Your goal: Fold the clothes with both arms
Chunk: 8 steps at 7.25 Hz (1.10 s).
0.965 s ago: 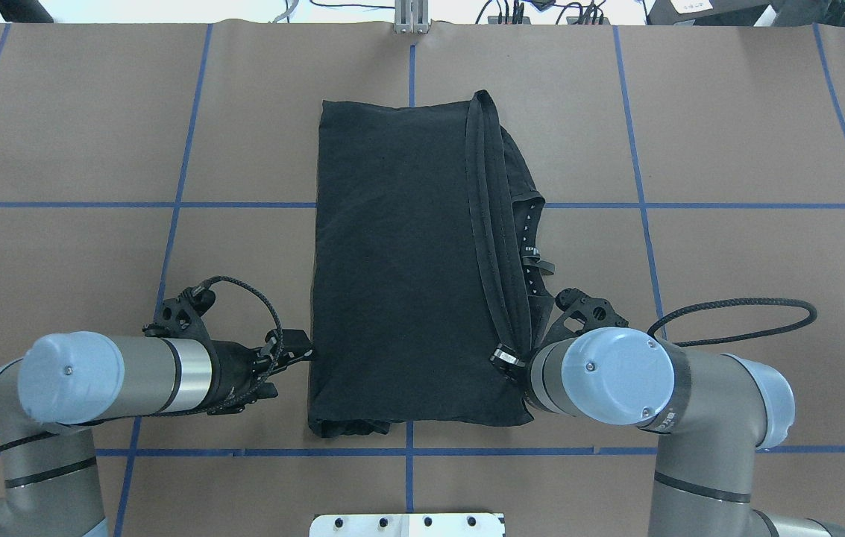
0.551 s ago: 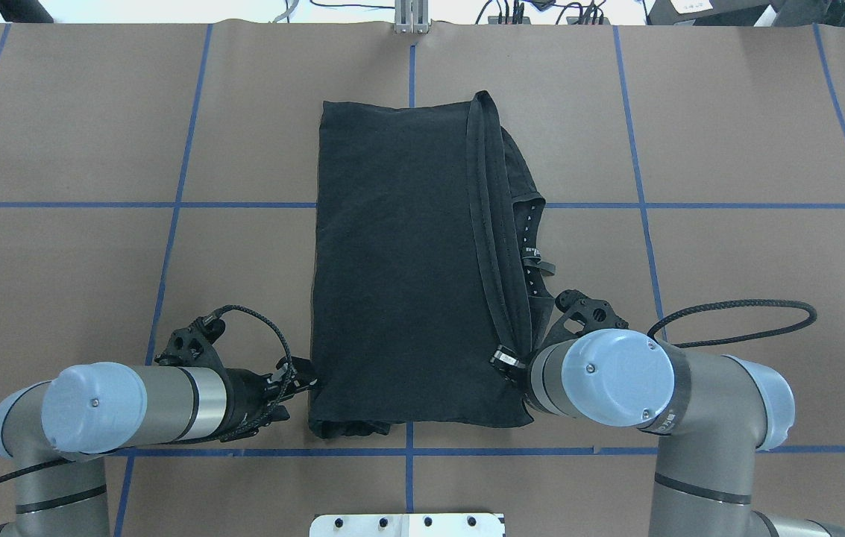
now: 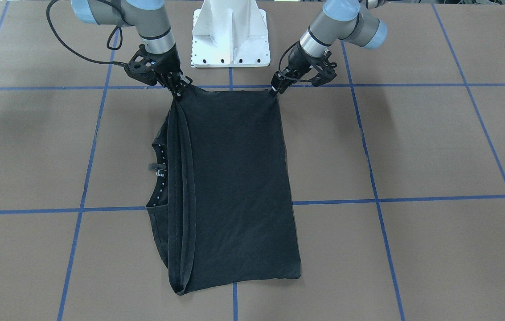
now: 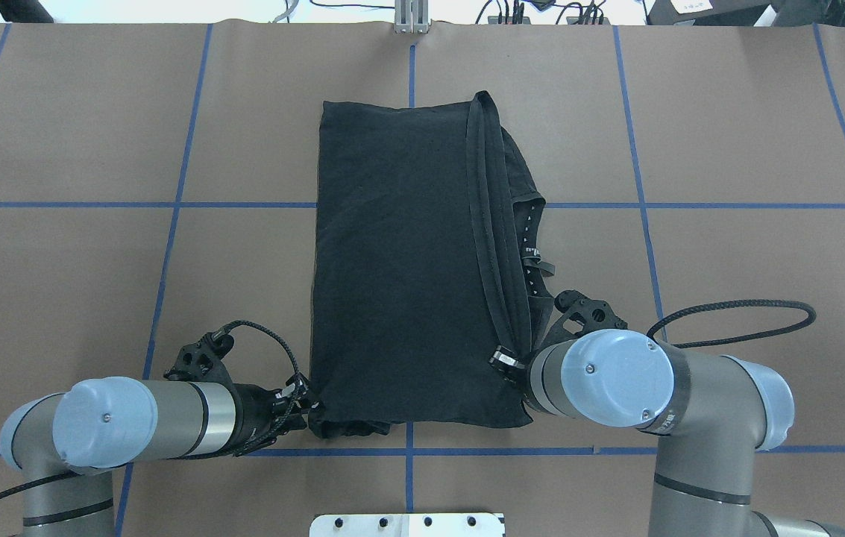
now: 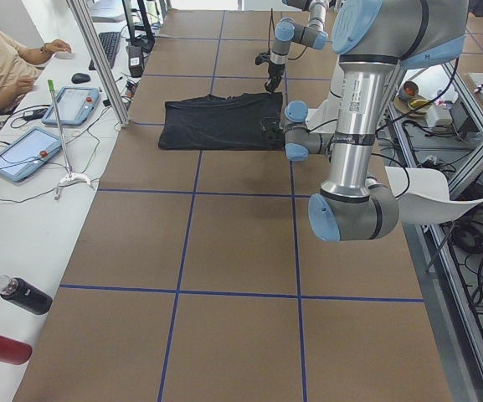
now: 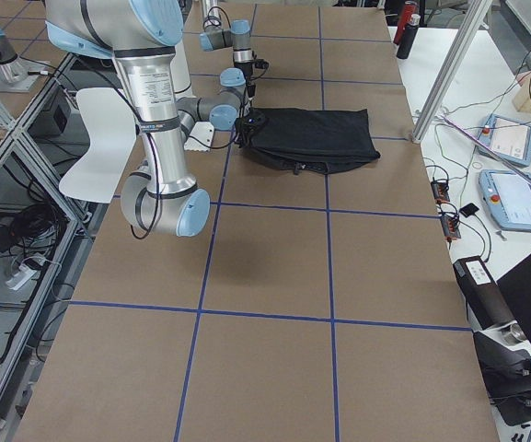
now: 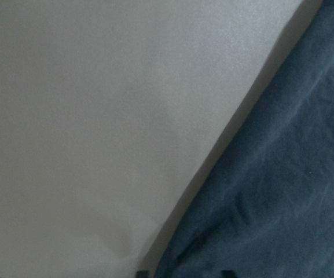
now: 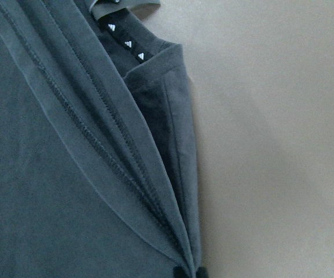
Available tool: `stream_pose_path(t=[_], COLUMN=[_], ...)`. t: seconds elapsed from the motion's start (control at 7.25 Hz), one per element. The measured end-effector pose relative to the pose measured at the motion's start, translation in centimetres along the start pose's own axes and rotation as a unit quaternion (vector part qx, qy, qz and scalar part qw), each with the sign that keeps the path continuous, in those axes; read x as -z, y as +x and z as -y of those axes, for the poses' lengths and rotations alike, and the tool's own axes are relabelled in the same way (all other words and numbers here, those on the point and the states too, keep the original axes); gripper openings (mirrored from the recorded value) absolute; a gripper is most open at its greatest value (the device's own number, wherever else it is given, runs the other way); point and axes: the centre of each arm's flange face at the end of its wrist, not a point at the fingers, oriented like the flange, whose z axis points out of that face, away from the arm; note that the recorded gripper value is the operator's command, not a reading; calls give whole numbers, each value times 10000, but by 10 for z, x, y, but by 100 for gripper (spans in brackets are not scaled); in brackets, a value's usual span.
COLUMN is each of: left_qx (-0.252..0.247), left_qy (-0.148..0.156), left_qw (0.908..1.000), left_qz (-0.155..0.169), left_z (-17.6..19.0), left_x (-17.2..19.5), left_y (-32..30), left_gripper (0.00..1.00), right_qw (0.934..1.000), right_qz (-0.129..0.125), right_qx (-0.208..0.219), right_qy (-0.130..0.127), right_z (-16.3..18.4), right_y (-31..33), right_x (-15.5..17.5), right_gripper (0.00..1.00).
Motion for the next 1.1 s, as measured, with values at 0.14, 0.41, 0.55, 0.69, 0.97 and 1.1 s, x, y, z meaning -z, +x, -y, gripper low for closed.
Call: stream_pose_path(t=[0.14,0.41,0.55,0.69,0.97,1.1], left_qx=[-1,-6,-10,-15,-5,21], left_qy=[-12,-37,-49,-62,-76,-81], left_qw=[10000,10000,10000,10000,9999,9999], left_qz=[11,46,62,70,83,89], left_z=[-1,-5,-6,-8,-9,-9], left_x=[-1,-4,-5,-5,-6,-6], left_y=[-1,-4,-5,-6,-7,-7], left_gripper=[38,38,39,32,0,0], right_qw=[10000,10000,10000,10000,10000,10000], right_qz=[1,1,6,13,23,26], right_qx=[0,0,1,1,-2,1], right_qy=[1,2,0,0,1,-1], right_z=[0,0,0,0,-1,-1], right_y=[0,0,0,-1,-2,-2], right_x=[0,0,0,1,1,1], right_gripper=[0,0,0,0,0,0])
